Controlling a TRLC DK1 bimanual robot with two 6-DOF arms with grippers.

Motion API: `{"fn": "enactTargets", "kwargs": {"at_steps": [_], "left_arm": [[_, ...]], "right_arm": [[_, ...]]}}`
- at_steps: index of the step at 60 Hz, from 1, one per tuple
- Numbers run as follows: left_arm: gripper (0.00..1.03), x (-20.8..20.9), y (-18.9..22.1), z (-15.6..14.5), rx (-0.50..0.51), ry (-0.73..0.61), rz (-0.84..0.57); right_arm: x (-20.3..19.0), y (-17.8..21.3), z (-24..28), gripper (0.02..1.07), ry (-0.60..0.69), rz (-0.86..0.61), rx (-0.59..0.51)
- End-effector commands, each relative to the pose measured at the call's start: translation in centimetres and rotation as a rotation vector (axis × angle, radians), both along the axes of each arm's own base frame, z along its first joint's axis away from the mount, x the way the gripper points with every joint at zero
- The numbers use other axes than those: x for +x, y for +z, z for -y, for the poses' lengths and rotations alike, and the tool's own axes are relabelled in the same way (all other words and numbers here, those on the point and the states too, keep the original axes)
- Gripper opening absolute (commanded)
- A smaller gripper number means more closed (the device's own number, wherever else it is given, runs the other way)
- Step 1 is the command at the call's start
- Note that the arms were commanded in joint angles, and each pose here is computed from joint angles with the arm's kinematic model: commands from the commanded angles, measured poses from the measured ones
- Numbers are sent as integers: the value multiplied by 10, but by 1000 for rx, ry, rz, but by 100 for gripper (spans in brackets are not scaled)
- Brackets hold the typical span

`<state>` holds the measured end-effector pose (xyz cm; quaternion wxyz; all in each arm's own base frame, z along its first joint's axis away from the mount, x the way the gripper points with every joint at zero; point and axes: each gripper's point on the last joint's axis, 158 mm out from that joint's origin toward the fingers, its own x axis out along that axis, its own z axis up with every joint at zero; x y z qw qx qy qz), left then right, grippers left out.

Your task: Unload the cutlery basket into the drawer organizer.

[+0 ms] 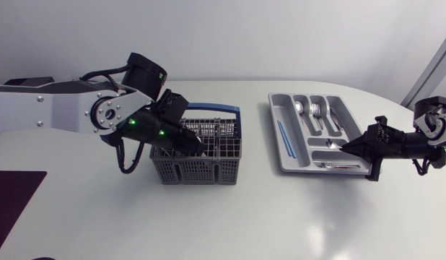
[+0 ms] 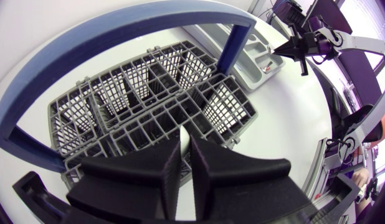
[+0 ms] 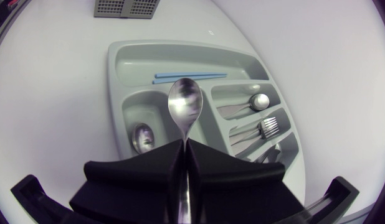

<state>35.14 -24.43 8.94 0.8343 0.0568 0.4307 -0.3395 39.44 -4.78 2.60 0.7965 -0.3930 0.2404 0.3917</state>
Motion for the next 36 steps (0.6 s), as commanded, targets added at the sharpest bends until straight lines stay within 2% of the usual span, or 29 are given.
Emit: {"fn": "enactTargets", "kwargs": {"at_steps": [1, 31, 32, 36], "left_arm": [[8, -3, -9, 0, 10, 8, -20], [8, -9, 33, -15, -39, 40, 57], [8, -10, 34, -15, -39, 40, 58], [8, -10, 38, -18, -45, 45, 68]], "right_arm": [[6, -8, 8, 8, 17, -6, -24], [1, -36, 15, 8, 61, -52, -136], [0, -37, 16, 10, 61, -56, -143], [-1, -40, 17, 29, 61, -62, -149]]}}
